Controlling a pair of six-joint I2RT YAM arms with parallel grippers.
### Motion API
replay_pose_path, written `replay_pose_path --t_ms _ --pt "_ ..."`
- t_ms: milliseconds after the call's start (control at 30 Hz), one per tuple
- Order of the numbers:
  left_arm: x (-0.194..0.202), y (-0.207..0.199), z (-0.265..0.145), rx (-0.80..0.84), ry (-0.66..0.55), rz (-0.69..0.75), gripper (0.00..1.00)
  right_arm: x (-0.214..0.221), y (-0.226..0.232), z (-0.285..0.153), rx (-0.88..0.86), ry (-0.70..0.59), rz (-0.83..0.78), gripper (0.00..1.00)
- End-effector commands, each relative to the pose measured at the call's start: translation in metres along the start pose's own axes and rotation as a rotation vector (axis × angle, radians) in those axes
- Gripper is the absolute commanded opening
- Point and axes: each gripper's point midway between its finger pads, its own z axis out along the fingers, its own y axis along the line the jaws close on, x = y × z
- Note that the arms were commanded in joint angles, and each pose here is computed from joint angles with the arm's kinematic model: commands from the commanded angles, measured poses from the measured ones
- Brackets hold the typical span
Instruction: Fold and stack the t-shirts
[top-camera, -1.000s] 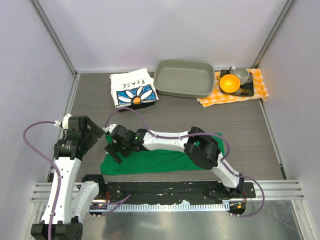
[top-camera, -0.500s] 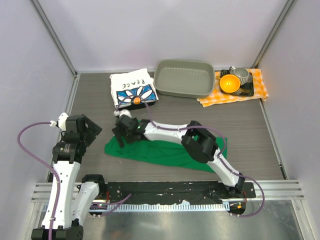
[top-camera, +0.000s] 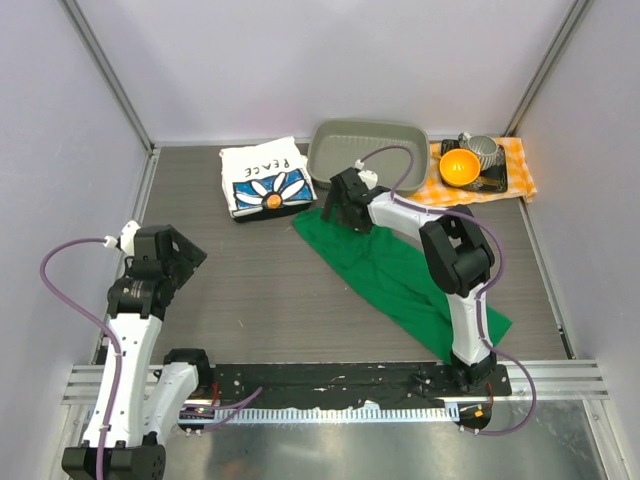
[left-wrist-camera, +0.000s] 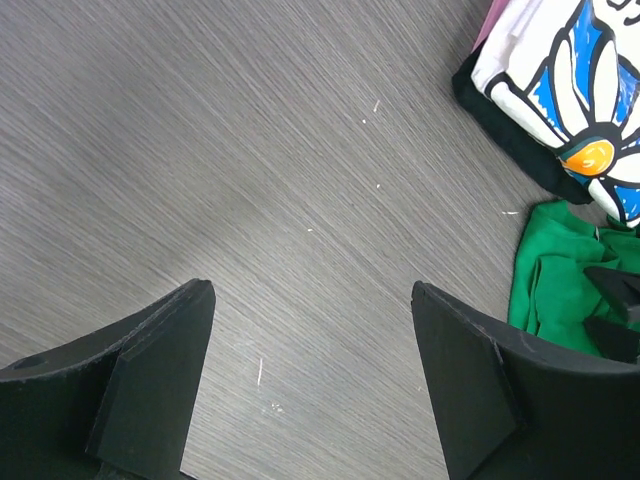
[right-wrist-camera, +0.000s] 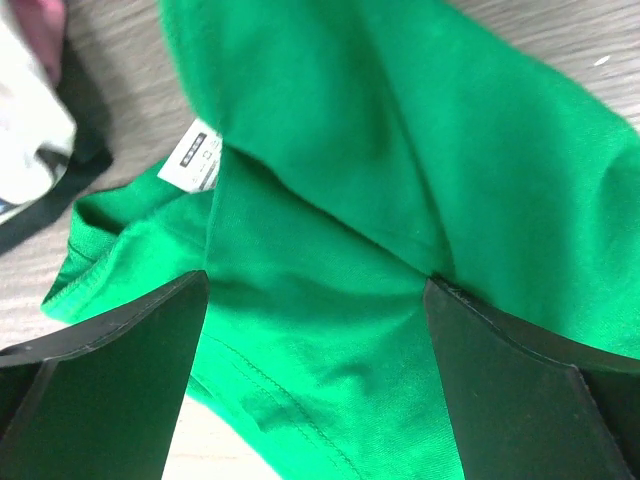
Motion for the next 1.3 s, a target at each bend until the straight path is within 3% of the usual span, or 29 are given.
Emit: replay_pose_path --t_ms 0,167,300,533,700,867,1267 --pt "-0.014 -0.024 -0.003 0.084 -0.022 -0.012 0.84 0.015 -0.040 0.012 0.159 0.081 0.007 0.96" --pt "-0.006 -0.051 -0.008 0.212 0.049 0.024 0.82 -0.024 -0.014 -0.039 0.076 -0.056 -0.098 0.98" --pt "0.010 -0.065 -0.008 0.293 0.152 0.085 0.81 -0.057 0.009 -0.129 -0.027 -0.208 -0.188 1.00" --pt "0.039 -0.064 0.002 0.341 0.242 0.094 0.80 -0.049 -0.072 -0.205 0.209 -0.219 -0.326 1.00" --pt "0.058 -0.061 0.008 0.356 0.313 0.102 0.80 0.002 -0.134 -0.204 0.314 -0.111 -0.372 1.00" --pt "0.066 -0.057 0.013 0.357 0.326 0.113 0.80 0.027 -0.174 -0.205 0.392 -0.092 -0.354 1.00" --pt "0.070 -0.054 0.019 0.350 0.334 0.124 0.80 0.061 -0.193 -0.175 0.382 0.042 -0.375 1.00"
